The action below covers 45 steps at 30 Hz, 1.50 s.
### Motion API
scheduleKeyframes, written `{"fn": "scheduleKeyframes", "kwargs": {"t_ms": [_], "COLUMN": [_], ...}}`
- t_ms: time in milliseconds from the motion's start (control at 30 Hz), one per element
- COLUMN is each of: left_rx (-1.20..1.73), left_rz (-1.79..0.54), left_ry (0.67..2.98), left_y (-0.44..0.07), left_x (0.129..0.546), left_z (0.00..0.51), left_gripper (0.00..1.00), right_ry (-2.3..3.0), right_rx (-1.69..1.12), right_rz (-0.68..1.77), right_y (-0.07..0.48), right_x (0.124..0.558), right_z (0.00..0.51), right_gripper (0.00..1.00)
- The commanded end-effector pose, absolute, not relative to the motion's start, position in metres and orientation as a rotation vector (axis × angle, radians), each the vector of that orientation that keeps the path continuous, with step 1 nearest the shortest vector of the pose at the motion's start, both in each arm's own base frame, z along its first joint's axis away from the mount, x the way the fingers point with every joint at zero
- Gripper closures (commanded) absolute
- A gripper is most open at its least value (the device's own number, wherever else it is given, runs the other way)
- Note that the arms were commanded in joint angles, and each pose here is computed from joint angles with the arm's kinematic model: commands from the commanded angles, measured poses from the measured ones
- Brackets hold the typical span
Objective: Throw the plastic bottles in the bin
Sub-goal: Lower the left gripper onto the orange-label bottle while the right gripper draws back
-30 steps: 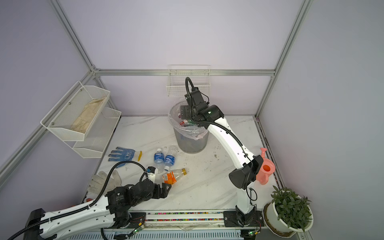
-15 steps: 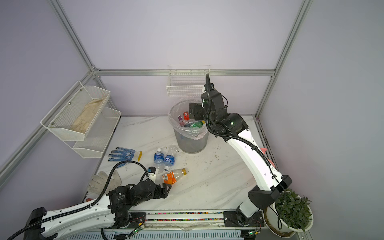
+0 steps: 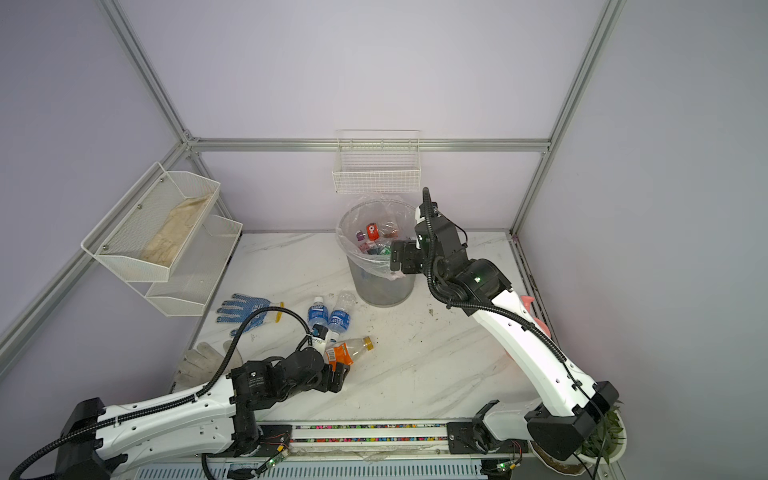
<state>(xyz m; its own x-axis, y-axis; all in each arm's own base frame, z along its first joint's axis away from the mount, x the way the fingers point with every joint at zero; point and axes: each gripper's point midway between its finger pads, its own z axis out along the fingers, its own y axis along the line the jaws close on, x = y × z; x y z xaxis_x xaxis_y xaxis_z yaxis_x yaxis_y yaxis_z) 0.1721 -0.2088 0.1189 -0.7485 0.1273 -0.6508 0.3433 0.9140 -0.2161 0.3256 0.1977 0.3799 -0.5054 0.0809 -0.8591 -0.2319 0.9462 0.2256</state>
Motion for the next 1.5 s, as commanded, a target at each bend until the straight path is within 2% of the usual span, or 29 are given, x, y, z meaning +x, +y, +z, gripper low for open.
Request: {"fn": "scheduleKeyframes", "kwargs": {"t_ms": [0, 367, 733, 1467], "left_rx": [0.427, 0.612, 0.714, 0.812], "left_rz": [-0.433, -0.286, -0.262, -0.231], "left_ry": [2.267, 2.25, 2.346, 2.513], "left_y": [-0.229, -0.249, -0.267, -0.284], "left_x": [0.189, 0.212, 0.237, 0.262], "left_z": [0.171, 0.179, 0.149, 0.089], "left_gripper": [0.0, 0.0, 0.0, 0.0], "right_ry": [2.062, 2.091, 2.142, 2.209], "right_rx": [-0.094, -0.094, -0.05, 0.005], "right_rz": [0.415, 0.451, 0.51, 0.531], "right_y": [0.196, 0.187, 0.181, 0.169], "right_x": [0.319, 0.298, 0.28, 0.261], "right_z": [0.373, 0.35, 0.31, 0.273], "right_gripper": [0.03, 0.03, 0.03, 0.03]}}
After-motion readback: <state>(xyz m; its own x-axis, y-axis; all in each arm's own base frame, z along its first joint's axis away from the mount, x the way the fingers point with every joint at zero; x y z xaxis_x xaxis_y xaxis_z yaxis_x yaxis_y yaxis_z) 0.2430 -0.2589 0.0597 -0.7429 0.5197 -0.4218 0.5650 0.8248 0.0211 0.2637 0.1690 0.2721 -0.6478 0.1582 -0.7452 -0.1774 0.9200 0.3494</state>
